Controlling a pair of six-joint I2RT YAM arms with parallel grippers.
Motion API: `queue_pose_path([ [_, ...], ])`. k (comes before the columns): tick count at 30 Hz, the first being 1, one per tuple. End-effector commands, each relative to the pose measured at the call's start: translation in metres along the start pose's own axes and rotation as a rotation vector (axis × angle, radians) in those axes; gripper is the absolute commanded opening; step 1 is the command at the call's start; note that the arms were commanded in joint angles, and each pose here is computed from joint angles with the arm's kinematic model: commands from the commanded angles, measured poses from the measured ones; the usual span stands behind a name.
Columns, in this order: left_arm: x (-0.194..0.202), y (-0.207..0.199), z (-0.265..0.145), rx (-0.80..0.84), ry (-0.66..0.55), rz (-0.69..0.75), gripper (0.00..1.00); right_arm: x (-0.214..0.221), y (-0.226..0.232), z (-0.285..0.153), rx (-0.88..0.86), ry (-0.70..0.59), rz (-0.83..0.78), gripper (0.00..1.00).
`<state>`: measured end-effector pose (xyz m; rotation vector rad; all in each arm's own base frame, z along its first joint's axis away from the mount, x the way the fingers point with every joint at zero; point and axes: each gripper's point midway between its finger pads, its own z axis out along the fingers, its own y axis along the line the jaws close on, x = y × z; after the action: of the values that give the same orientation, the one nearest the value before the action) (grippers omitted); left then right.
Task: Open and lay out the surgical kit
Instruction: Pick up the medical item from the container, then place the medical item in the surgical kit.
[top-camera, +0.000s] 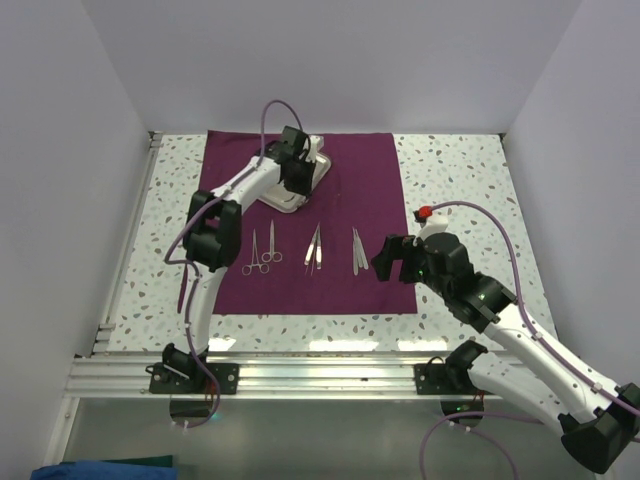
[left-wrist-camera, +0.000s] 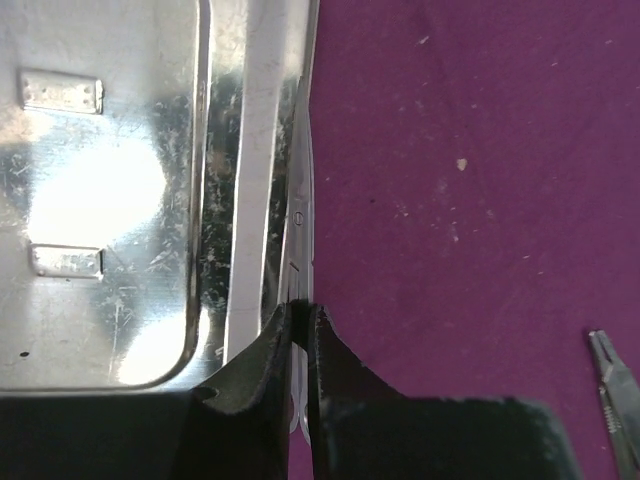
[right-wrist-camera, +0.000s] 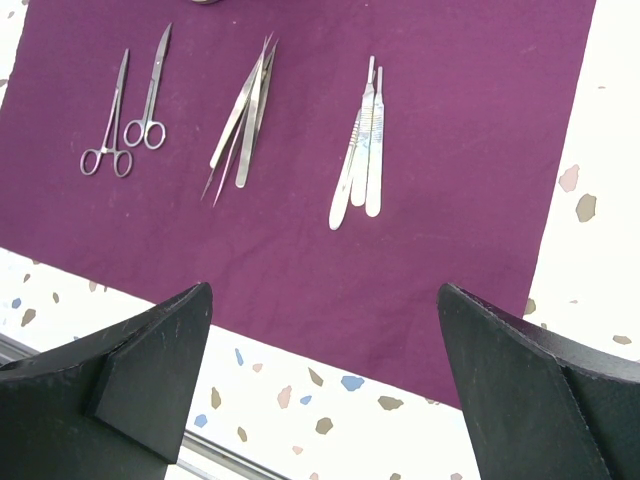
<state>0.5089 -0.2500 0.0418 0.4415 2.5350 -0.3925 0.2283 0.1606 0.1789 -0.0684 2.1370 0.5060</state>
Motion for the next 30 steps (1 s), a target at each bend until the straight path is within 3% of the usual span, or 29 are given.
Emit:
queue_pose_path([
  [1, -0.032, -0.012, -0.023, 0.084, -0.075, -0.045, 0.0, -0.004, -0.003, 0.001, 0.012, -0.027, 0.002, 0.98],
  [11, -0.048, -0.008, -0.049, 0.066, -0.128, -0.058, 0.0, -0.004, -0.002, 0.0, 0.006, -0.029, 0.002, 0.99],
  [20, -0.034, 0.011, -0.156, -0.149, -0.288, -0.073, 0.0, -0.003, 0.001, 0.001, -0.012, -0.021, 0.005, 0.98],
  [24, -0.004, 0.019, -0.198, -0.27, -0.309, -0.1, 0.0, -0.001, 0.004, 0.003, -0.024, -0.009, 0.005, 0.98],
  [30, 0.07, 0.038, -0.217, -0.482, -0.245, -0.134, 0.0, 0.001, 0.007, 0.005, -0.043, -0.001, 0.007, 0.98],
])
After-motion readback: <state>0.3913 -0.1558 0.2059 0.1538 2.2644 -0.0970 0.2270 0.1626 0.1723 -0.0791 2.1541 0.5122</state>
